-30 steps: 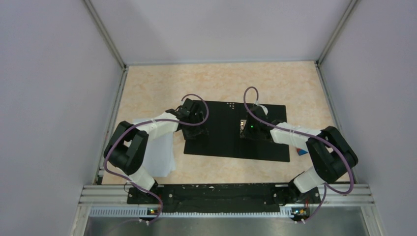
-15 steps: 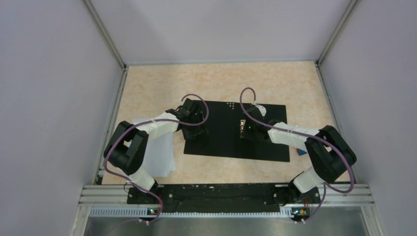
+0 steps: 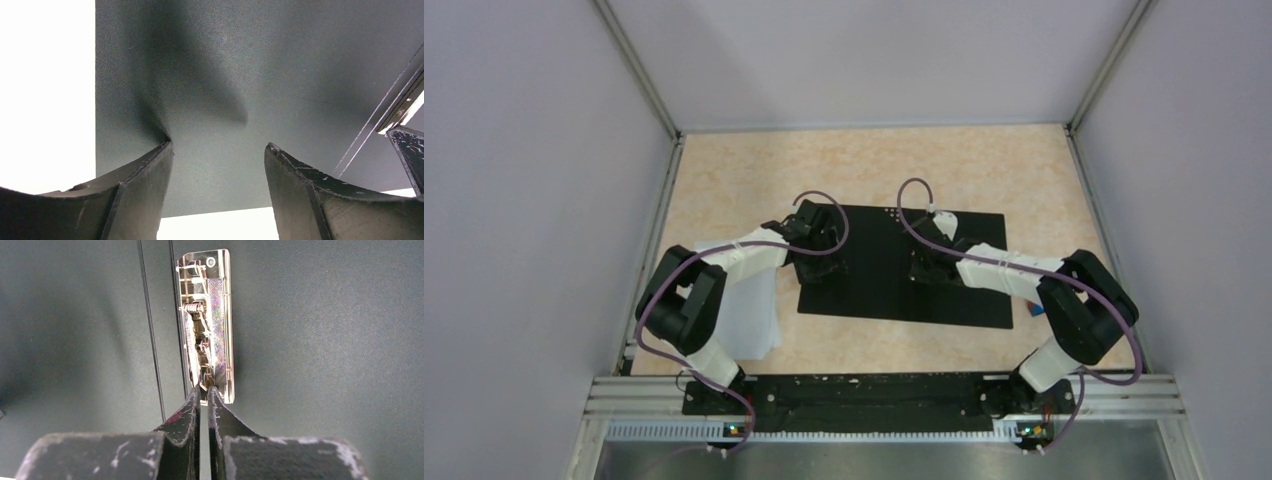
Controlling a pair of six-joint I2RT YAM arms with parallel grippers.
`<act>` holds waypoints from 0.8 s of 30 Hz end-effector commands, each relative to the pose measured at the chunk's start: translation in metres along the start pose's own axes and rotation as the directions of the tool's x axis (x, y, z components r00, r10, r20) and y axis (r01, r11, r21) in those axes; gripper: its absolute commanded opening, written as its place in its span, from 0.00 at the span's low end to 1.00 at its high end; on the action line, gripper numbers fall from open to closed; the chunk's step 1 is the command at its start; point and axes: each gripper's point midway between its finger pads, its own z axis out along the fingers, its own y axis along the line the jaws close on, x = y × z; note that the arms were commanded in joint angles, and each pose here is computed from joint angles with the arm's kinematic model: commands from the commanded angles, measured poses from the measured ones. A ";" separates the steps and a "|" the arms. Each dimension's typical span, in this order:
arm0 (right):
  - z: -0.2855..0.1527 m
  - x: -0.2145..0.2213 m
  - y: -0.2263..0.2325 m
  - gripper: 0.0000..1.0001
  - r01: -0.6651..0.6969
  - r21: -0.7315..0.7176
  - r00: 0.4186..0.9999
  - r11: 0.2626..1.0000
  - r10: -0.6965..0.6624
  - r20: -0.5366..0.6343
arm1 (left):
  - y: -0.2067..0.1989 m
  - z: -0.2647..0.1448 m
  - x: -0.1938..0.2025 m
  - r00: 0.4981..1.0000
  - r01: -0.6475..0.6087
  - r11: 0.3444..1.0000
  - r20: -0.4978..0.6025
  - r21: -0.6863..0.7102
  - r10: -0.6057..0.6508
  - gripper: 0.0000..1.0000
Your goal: Put the files into the folder
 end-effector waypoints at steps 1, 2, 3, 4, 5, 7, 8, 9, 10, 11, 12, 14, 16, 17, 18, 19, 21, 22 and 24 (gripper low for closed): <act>-0.001 0.020 -0.082 0.00 0.137 0.328 0.990 0.935 -0.122 -0.066 | 0.071 0.016 0.028 0.997 -0.033 0.965 -0.079 -0.260 0.013 0.74; -0.002 0.019 -0.082 0.00 0.136 0.330 0.991 0.934 -0.122 -0.063 | 0.071 0.016 0.028 0.997 -0.032 0.965 -0.077 -0.261 0.013 0.74; -0.003 0.018 -0.082 0.00 0.133 0.329 0.991 0.935 -0.121 -0.059 | 0.073 0.016 0.028 0.997 -0.033 0.964 -0.079 -0.265 0.013 0.74; -0.004 0.017 -0.081 0.00 0.128 0.324 0.992 0.937 -0.117 -0.054 | 0.073 0.016 0.028 0.997 -0.033 0.964 -0.078 -0.265 0.012 0.74; -0.006 0.016 -0.080 0.00 0.125 0.319 0.992 0.940 -0.114 -0.051 | 0.074 0.015 0.027 0.997 -0.031 0.964 -0.078 -0.264 0.010 0.74; -0.007 0.015 -0.078 0.00 0.121 0.311 0.993 0.943 -0.112 -0.047 | 0.074 0.015 0.027 0.997 -0.033 0.964 -0.077 -0.265 0.012 0.74; -0.008 0.014 -0.078 0.00 0.120 0.311 0.993 0.943 -0.111 -0.046 | 0.074 0.015 0.027 0.997 -0.032 0.964 -0.077 -0.264 0.012 0.74; -0.009 0.013 -0.078 0.00 0.119 0.310 0.993 0.943 -0.110 -0.045 | 0.075 0.015 0.027 0.997 -0.032 0.964 -0.077 -0.263 0.012 0.74; -0.010 0.013 -0.077 0.00 0.118 0.307 0.993 0.944 -0.110 -0.045 | 0.074 0.015 0.027 0.997 -0.031 0.965 -0.076 -0.261 0.011 0.74; -0.011 0.011 -0.075 0.00 0.112 0.298 0.994 0.948 -0.105 -0.040 | 0.075 0.014 0.027 0.997 -0.031 0.965 -0.076 -0.261 0.011 0.74; -0.013 0.009 -0.073 0.00 0.105 0.287 0.994 0.952 -0.100 -0.035 | 0.074 0.014 0.027 0.997 -0.030 0.965 -0.074 -0.259 0.011 0.75; -0.018 0.003 -0.066 0.00 0.093 0.263 0.996 0.960 -0.091 -0.021 | 0.073 0.013 0.027 0.997 -0.032 0.966 -0.073 -0.256 0.014 0.74; -0.023 -0.004 -0.059 0.00 0.085 0.241 0.996 0.967 -0.086 -0.007 | 0.073 0.012 0.027 0.997 -0.032 0.967 -0.073 -0.253 0.014 0.74; -0.025 -0.008 -0.055 0.00 0.080 0.229 0.997 0.970 -0.082 -0.001 | 0.072 0.012 0.026 0.997 -0.031 0.967 -0.071 -0.252 0.014 0.74; -0.028 -0.012 -0.051 0.00 0.076 0.215 0.997 0.974 -0.079 0.006 | 0.071 0.012 0.026 0.997 -0.032 0.968 -0.070 -0.249 0.015 0.74; -0.031 -0.016 -0.047 0.00 0.070 0.201 0.997 0.977 -0.074 0.015 | 0.070 0.011 0.025 0.998 -0.032 0.969 -0.068 -0.245 0.016 0.74; -0.037 -0.027 -0.036 0.00 0.054 0.167 0.997 0.985 -0.061 0.037 | 0.068 0.009 0.023 0.998 -0.038 0.970 -0.066 -0.241 0.022 0.74; -0.041 -0.032 -0.031 0.00 0.048 0.150 0.997 0.987 -0.056 0.048 | 0.067 0.008 0.023 0.997 -0.043 0.970 -0.066 -0.238 0.028 0.74; -0.047 -0.045 -0.021 0.00 0.034 0.118 0.996 0.992 -0.044 0.076 | 0.065 0.006 0.020 0.998 -0.048 0.972 -0.061 -0.232 0.035 0.74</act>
